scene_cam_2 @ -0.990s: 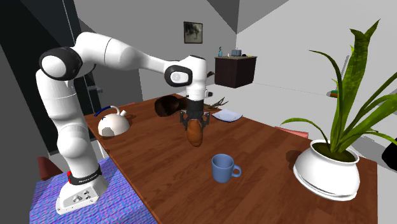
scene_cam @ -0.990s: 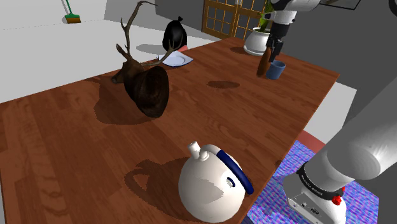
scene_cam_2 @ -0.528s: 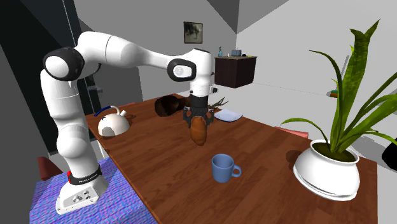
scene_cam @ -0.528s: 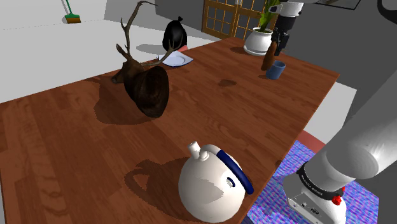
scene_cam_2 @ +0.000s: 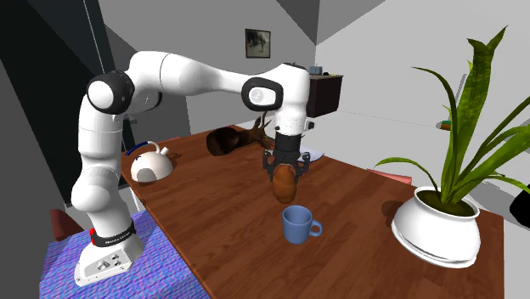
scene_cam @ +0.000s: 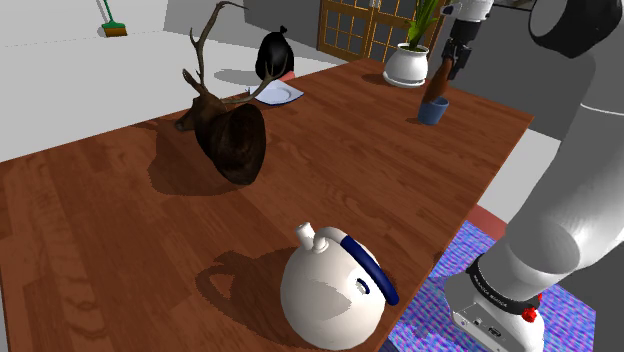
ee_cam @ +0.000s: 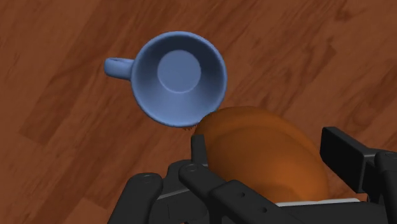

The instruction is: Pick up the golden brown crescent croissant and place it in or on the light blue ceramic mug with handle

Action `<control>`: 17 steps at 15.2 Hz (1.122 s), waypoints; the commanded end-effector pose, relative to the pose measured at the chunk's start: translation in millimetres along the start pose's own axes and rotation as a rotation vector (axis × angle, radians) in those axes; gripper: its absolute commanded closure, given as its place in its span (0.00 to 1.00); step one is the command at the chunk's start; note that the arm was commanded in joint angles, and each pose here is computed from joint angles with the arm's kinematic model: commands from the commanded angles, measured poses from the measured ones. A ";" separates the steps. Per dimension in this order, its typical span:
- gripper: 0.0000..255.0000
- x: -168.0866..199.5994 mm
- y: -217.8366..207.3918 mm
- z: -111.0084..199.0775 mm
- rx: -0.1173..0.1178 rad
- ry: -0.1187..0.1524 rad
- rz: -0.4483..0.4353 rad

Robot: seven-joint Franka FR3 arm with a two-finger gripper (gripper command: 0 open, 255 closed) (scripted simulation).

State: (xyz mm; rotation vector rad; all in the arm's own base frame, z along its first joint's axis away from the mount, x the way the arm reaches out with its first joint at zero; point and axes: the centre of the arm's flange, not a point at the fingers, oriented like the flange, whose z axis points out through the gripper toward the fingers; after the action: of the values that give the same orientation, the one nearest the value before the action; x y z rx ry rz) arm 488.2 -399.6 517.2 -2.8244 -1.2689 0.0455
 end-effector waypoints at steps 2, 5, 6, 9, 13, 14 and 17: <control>1.00 -30.8 25.9 -2.5 0.000 0.000 -0.003; 1.00 -59.9 52.6 -6.1 0.000 0.000 -0.003; 1.00 -70.4 62.2 -7.4 0.000 0.000 -0.003; 1.00 -70.3 63.1 8.4 0.000 0.000 -0.003; 1.00 -70.1 64.2 29.5 0.000 0.000 -0.003; 1.00 -70.1 64.5 34.8 0.000 0.000 -0.003; 1.00 -69.9 65.3 50.6 0.000 0.000 -0.003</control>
State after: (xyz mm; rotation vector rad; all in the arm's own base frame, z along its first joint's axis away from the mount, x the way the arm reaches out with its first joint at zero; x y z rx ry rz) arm 488.0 -495.5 476.9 -2.8373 -1.2751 0.0382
